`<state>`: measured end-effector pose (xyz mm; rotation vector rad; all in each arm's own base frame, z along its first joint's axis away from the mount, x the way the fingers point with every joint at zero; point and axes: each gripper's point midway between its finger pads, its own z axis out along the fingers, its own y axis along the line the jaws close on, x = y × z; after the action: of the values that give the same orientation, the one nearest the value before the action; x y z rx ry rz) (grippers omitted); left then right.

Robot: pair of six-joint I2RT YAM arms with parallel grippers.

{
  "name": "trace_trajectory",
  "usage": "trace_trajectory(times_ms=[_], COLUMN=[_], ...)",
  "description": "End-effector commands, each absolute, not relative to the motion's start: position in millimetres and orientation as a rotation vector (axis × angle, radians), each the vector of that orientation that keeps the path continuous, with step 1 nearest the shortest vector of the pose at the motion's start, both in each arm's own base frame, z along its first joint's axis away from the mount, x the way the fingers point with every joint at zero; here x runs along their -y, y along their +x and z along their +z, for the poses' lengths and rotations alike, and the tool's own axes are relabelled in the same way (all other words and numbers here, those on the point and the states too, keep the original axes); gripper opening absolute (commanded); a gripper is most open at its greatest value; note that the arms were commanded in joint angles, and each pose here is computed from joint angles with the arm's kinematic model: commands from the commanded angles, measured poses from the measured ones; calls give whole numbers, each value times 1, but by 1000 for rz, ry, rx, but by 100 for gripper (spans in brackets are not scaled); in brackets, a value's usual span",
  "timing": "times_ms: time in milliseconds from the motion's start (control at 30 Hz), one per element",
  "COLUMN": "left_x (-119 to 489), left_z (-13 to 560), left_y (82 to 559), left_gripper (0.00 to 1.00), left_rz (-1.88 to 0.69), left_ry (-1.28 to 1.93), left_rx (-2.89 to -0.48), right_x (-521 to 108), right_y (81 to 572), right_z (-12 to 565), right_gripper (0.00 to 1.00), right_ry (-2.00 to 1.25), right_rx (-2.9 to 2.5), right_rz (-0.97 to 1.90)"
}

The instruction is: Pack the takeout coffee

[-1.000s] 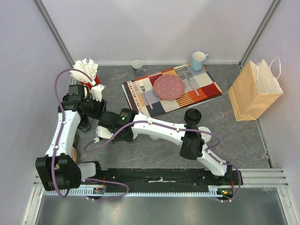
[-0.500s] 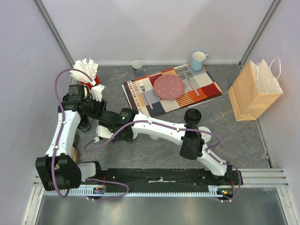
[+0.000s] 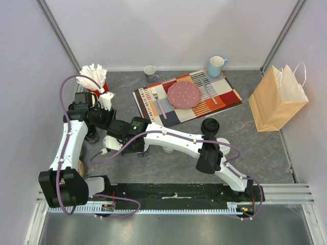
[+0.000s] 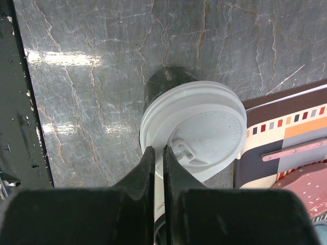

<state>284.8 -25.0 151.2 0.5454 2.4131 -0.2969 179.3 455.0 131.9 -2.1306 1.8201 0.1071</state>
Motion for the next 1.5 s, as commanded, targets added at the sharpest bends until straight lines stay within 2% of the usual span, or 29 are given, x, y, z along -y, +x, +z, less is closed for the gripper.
trace_trajectory(times_ms=[0, 1033, 1300, 1467], left_x=[26, 26, 26, 26], left_z=[158, 157, 156, 156], left_y=[290, 288, 288, 287], left_gripper=[56, 56, 57, 56], left_rz=[-299, -297, -297, -295], left_ry=[592, 605, 605, 609], left_rx=[-2365, -2369, -2369, -2366], right_x=[-450, -453, -453, -454], right_y=[177, 189, 194, 194], right_z=[138, 141, 140, 140], right_gripper=[7, 12, 25, 29], right_ry=[-2114, -2089, -2073, -2073], right_rx=[-1836, -1820, -1830, -1834], right_rz=[104, 71, 75, 81])
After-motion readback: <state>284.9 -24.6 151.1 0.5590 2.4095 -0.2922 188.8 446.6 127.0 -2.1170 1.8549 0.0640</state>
